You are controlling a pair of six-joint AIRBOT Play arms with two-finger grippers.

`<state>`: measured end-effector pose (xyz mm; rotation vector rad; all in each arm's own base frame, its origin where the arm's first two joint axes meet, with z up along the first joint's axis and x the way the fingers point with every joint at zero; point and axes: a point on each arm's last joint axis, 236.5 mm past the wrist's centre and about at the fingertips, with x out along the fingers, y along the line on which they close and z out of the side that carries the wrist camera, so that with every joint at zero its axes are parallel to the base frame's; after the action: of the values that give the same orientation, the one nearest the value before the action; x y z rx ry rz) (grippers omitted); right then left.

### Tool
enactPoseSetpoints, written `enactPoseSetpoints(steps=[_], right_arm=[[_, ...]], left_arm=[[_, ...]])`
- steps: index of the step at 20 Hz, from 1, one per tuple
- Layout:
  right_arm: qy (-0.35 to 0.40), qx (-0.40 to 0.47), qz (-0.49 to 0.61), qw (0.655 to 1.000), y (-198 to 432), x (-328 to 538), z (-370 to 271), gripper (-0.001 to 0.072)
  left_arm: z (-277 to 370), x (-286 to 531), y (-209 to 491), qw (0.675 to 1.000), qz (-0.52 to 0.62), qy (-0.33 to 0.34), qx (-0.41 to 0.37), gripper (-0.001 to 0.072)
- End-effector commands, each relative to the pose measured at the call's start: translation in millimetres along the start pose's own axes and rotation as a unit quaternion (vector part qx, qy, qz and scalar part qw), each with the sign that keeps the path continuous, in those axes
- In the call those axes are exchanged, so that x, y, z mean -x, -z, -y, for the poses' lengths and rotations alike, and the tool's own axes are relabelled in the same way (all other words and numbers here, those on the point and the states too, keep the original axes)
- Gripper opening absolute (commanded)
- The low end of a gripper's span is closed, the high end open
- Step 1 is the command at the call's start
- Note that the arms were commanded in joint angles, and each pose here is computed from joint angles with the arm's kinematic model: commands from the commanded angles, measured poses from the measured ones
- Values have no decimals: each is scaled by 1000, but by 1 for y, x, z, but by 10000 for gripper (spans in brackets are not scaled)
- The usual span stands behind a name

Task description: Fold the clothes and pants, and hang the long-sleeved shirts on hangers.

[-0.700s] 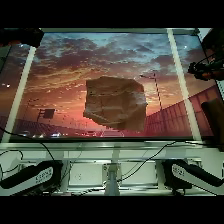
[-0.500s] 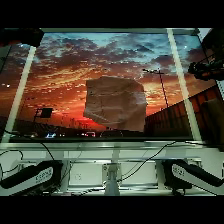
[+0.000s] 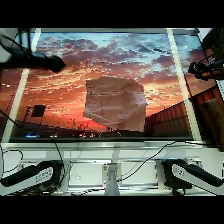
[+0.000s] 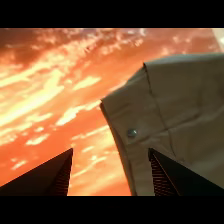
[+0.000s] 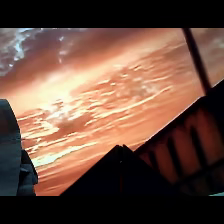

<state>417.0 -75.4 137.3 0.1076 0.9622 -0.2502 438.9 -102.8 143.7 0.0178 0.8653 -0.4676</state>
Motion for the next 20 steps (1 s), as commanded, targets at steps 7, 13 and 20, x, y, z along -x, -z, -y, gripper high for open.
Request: enactPoseSetpoints(steps=[7,13,20], right_arm=[[-1,0,1,1000,0,0,-1,8],[-12,-5,0,1000,0,0,-6,8],[-47,-19,-5,999,2,1,-22,8]], left_arm=[[36,-85,174,979,-173,81,71,504],[42,-101,231,971,-213,84,63,504],[69,-135,231,972,-193,117,69,717]])
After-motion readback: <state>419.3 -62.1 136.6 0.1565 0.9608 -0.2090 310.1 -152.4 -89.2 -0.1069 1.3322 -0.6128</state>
